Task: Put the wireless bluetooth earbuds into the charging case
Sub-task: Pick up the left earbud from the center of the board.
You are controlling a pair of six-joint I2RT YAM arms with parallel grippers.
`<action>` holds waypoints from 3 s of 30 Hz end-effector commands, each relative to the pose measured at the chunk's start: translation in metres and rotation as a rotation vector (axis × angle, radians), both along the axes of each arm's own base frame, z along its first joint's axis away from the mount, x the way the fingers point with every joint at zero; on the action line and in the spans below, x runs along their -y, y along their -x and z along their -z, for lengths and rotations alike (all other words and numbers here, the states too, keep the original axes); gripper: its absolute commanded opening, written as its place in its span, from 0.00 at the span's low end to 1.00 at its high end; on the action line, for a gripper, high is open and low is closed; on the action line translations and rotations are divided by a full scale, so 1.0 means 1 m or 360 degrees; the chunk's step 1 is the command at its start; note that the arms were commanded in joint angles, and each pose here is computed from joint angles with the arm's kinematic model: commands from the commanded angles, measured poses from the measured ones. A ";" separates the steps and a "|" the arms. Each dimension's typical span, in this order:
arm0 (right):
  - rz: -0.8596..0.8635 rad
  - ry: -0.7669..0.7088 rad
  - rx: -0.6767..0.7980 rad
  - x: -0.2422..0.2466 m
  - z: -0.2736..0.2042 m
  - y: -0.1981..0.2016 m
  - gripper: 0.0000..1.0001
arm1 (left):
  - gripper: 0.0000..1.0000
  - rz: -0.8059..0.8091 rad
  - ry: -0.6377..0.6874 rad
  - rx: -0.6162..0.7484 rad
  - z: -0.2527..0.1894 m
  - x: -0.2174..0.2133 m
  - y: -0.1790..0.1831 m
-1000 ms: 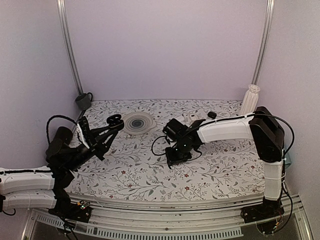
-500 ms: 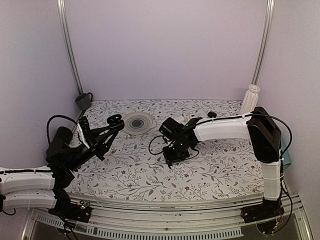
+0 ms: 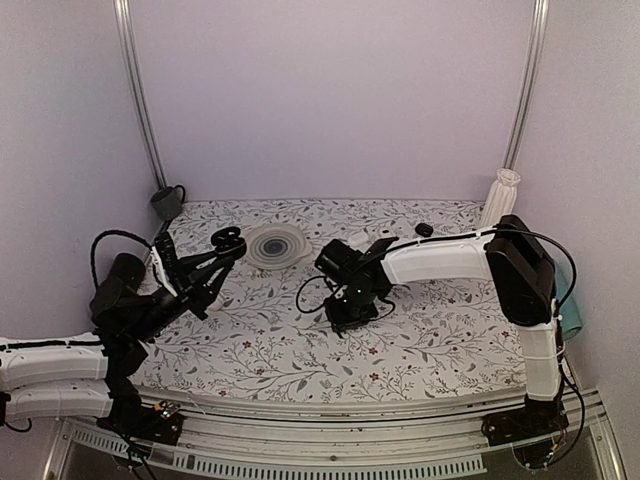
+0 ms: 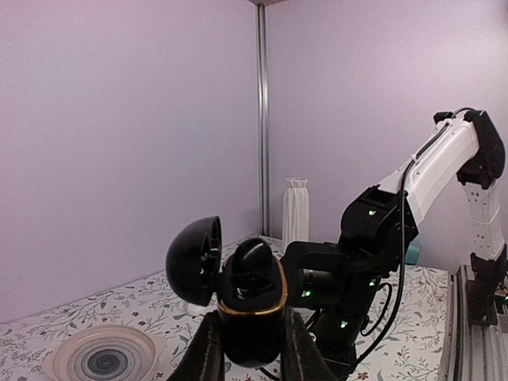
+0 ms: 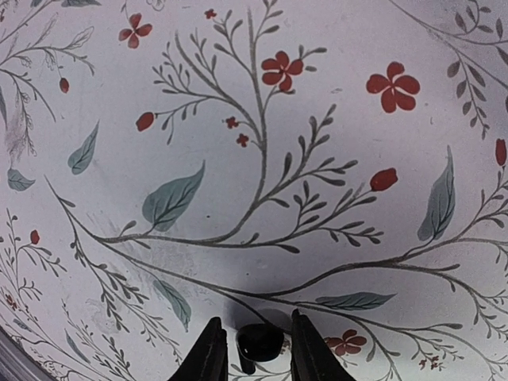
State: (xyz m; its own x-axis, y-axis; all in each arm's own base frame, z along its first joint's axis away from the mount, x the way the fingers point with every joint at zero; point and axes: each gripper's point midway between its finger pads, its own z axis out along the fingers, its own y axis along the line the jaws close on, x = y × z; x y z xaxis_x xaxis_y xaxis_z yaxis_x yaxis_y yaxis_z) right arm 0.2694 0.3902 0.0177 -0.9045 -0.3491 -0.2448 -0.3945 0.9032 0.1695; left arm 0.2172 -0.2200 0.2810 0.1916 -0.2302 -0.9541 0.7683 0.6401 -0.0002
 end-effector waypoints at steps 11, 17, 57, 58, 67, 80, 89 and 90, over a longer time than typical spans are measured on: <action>-0.0026 0.0119 0.0019 -0.006 0.001 0.005 0.25 | 0.00 -0.0039 0.0023 0.0061 -0.008 -0.007 0.001; -0.0015 0.0173 0.0063 -0.001 -0.005 0.001 0.26 | 0.00 -0.0035 0.0022 0.0065 -0.008 -0.006 0.001; -0.0125 0.0248 0.0033 -0.017 0.010 0.012 0.26 | 0.00 -0.0012 0.0016 0.0039 -0.005 0.000 -0.003; -0.0130 0.0242 0.0031 -0.019 0.011 0.012 0.27 | 0.00 -0.0014 0.0016 0.0036 -0.004 0.000 -0.004; -0.0149 0.0239 0.0029 -0.017 0.014 0.014 0.27 | 0.00 -0.0006 0.0002 0.0019 -0.004 0.003 -0.006; -0.0183 0.0271 0.0040 -0.009 0.013 0.016 0.22 | 0.00 0.0028 -0.0012 -0.0034 -0.001 0.011 -0.012; -0.0199 0.0241 0.0037 -0.012 0.012 0.017 0.16 | 0.00 0.0036 -0.0017 -0.0057 0.001 0.015 -0.015; -0.0199 0.0235 0.0040 -0.013 0.011 0.017 0.15 | 0.00 0.0038 -0.0020 -0.0060 0.002 0.015 -0.016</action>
State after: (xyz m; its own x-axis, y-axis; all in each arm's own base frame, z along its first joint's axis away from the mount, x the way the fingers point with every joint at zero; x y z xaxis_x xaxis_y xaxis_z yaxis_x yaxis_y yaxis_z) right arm 0.2601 0.4066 0.0151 -0.8485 -0.4780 -0.2272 -0.4958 0.8681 0.0249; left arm 0.2301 -0.2351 0.2668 0.1343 -0.1991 -0.9707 0.7819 0.6231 -0.0196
